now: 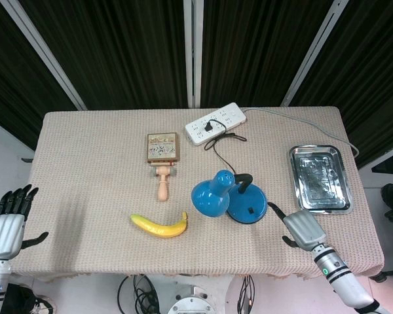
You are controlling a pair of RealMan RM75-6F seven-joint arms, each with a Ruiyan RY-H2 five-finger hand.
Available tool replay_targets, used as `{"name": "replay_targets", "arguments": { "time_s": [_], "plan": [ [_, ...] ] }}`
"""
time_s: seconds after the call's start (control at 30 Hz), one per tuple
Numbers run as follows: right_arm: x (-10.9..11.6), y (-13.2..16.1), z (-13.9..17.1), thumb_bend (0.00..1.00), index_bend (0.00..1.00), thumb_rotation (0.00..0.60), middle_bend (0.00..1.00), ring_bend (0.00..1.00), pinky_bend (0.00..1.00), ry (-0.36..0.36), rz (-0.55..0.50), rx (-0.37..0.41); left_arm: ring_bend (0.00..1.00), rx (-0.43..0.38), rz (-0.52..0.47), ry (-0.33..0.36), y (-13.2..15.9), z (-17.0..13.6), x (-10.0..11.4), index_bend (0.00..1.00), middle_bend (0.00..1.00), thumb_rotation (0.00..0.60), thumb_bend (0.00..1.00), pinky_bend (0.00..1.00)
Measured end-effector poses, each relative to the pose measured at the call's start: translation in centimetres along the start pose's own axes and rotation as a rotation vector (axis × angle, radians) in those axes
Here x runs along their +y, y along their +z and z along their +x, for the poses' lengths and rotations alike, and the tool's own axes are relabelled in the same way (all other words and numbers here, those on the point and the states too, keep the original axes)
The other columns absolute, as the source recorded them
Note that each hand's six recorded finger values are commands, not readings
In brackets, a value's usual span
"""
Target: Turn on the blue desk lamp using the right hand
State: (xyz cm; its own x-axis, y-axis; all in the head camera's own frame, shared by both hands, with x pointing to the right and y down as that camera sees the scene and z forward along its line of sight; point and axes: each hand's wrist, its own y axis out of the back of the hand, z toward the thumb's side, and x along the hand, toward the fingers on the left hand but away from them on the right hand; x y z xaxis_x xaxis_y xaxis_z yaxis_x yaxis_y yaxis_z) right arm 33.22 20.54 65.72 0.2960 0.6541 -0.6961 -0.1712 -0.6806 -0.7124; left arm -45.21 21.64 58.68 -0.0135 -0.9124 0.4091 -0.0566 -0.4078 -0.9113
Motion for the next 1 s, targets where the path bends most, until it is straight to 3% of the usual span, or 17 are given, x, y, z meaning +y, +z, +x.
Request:
{"name": "replay_targets", "arguments": {
  "time_s": [0.37,1.0],
  "plan": [
    [-0.8,1.7,-1.7,0.29,0.00,0.600,0.88,0.84,0.81,0.103,-0.007,0.043,0.00,0.001,-0.003,0.003,-0.1,0.0,0.0,0.00,0.00,0.600,0.00,0.00],
    [-1.8,3.1,-2.2,0.29,0.00,0.600,0.89,0.84,0.81,0.139,-0.001,0.074,0.00,0.008,-0.012,0.008,-0.3,0.0,0.1,0.00,0.00,0.600,0.00,0.00]
  ]
}}
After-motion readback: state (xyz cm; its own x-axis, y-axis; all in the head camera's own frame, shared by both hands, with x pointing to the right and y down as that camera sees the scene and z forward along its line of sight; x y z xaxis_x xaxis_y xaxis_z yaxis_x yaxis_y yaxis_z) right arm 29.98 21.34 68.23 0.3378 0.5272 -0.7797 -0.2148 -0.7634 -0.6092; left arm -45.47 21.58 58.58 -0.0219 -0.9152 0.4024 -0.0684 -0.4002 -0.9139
